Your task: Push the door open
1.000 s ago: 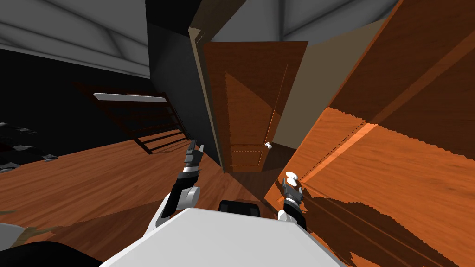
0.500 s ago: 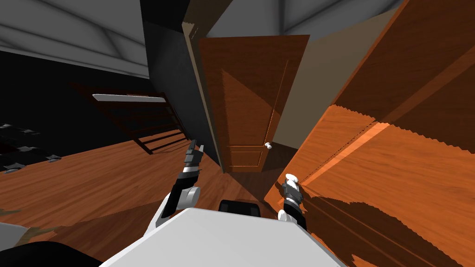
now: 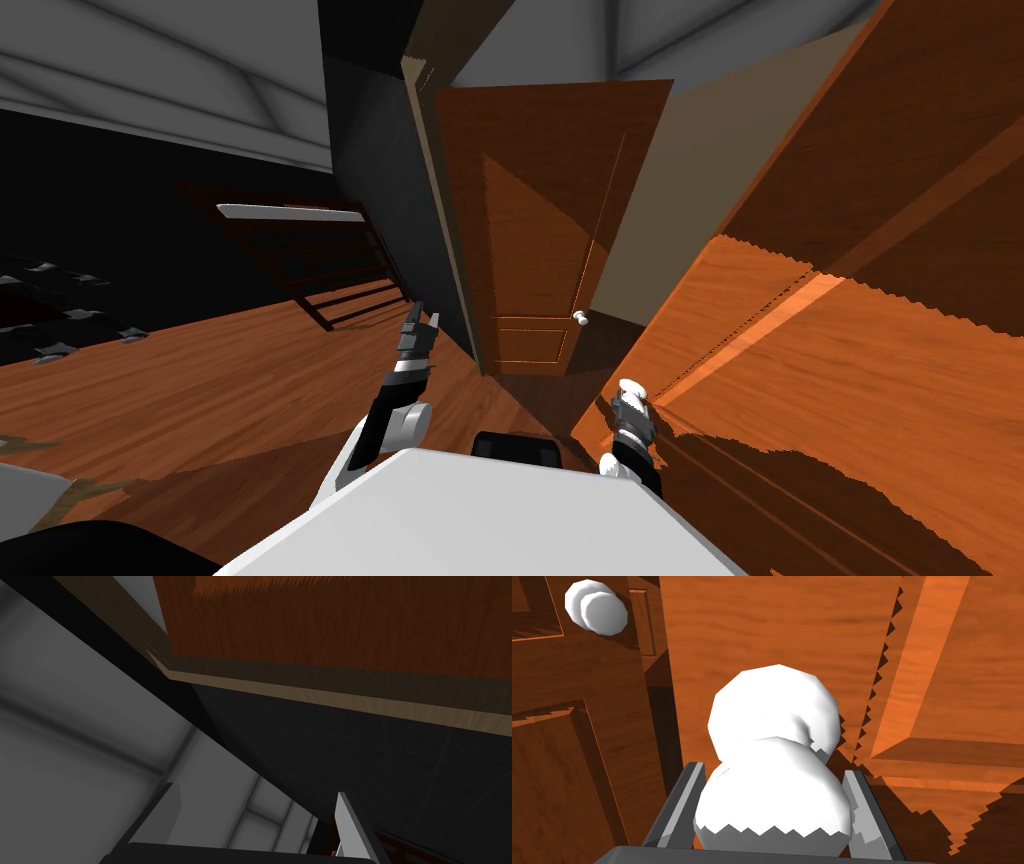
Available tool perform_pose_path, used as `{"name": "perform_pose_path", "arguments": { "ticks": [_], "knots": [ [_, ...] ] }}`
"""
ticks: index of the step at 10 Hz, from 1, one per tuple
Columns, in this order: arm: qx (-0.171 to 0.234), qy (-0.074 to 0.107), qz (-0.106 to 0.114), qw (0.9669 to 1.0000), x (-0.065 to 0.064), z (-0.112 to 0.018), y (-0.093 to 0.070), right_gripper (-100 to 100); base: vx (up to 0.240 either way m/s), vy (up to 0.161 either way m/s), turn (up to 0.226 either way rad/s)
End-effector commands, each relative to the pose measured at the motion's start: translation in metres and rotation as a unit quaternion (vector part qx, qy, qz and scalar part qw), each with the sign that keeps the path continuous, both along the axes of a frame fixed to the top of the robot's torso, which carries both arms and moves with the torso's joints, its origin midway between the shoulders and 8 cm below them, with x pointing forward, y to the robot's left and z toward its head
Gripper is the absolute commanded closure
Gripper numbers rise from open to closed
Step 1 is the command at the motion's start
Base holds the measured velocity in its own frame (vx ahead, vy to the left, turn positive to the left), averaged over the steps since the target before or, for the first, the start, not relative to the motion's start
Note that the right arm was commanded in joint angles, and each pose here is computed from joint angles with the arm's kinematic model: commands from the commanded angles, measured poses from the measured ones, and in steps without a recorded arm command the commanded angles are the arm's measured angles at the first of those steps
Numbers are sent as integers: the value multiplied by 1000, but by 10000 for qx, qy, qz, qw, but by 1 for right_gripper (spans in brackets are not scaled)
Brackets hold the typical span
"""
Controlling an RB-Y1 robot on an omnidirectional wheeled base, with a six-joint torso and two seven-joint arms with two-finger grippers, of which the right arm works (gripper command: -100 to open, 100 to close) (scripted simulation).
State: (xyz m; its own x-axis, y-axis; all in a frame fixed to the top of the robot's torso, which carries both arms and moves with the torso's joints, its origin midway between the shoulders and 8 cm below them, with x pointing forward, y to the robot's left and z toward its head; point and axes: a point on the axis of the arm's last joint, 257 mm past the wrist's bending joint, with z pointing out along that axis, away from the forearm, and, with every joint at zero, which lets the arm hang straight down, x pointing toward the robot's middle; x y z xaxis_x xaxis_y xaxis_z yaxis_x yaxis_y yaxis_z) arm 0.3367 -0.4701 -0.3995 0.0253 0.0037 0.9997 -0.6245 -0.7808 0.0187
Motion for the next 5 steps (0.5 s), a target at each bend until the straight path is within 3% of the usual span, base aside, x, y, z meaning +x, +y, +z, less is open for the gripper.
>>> {"name": "perform_pose_path", "arguments": {
  "ticks": [1,3,5],
  "knots": [
    [-122,-135,-254,9995,0,13,-18,100,145,-98,75],
    [-136,-148,-340,9992,-2,14,-23,100,104,-78,44],
    [-177,-188,-643,9976,-9,18,-38,100,113,-73,73]
  ]
}}
